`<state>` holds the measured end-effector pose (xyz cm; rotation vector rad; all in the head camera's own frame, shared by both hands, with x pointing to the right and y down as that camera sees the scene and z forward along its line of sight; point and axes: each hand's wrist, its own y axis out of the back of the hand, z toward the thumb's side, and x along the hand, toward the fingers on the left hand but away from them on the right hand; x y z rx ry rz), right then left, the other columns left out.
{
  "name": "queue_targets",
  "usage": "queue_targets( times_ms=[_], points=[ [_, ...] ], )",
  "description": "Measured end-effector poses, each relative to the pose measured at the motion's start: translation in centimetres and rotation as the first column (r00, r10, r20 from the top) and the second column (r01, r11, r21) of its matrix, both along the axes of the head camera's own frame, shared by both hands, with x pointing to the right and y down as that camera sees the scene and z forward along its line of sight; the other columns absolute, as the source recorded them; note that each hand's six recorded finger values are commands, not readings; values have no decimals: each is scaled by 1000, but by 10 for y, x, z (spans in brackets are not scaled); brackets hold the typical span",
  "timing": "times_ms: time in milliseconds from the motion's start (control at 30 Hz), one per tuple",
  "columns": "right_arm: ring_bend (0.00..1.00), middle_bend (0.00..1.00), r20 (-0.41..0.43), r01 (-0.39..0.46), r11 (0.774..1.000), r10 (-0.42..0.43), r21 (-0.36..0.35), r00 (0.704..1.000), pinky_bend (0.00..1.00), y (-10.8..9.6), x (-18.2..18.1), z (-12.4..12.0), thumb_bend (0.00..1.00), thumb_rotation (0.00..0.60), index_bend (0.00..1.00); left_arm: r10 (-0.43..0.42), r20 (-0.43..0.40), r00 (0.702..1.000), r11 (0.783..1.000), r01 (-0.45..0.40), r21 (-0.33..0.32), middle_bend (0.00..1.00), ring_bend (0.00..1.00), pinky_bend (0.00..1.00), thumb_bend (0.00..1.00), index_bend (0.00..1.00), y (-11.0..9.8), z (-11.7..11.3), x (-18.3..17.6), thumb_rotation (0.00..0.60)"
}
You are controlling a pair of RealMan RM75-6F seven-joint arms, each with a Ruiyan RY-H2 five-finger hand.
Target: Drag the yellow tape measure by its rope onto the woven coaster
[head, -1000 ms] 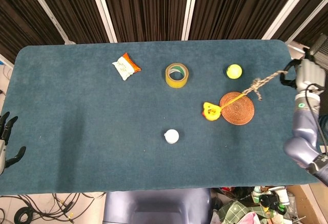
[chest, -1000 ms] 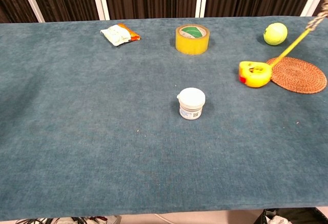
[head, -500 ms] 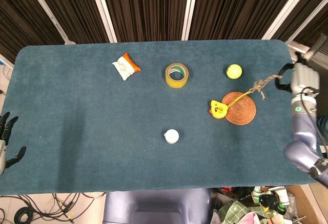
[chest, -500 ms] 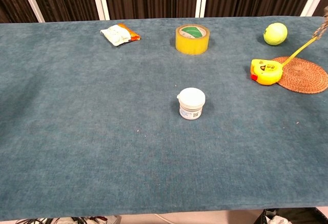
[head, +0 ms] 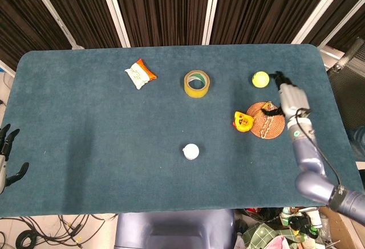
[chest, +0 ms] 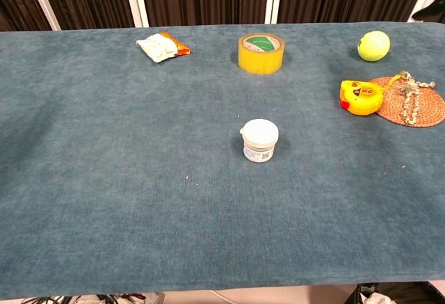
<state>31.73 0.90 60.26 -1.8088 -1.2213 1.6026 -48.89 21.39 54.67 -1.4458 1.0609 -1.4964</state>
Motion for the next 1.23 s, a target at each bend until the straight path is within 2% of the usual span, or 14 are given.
queue_targets(
  times_ms=[133,300,433,667,867,900,1067,1233],
  points=[
    [63,0,8,44,999,-44,2,999,156,16,-13,-9,105,600,108,2,0,1000,1000,-2,0,0,0,0,277,107,0,0,0,600],
    [63,0,-99,122,991,-117,49,988,156,41,-9,-23,105,600,108,4,-2,1000,1000,-4,1,0,0,0,276,107,0,0,0,600],
    [63,0,-174,147,986,-132,77,976,156,68,4,-34,105,600,107,10,-2,1000,1000,-10,4,0,0,0,276,107,0,-1,1,600],
    [63,0,-265,161,977,-121,137,957,156,138,38,-53,105,600,108,19,-1,1000,1000,-19,5,0,0,0,277,106,1,-2,2,600],
    [63,0,-336,167,979,-121,113,934,156,218,70,-63,105,600,107,25,5,1000,1000,-25,1,0,0,0,276,106,3,-2,3,600],
    [63,0,-341,172,978,-123,115,932,156,226,72,-64,105,600,105,24,4,1000,1000,-24,0,0,0,0,276,106,4,-2,3,600],
    [63,0,-364,216,967,-154,138,919,156,249,73,-69,106,600,94,24,1,1000,1000,-24,-2,0,0,0,276,107,4,-2,4,600],
    [63,0,-349,201,969,-140,145,927,156,254,72,-70,106,600,91,23,-11,1000,1000,-23,-7,0,0,0,276,108,5,-2,5,600]
  ],
)
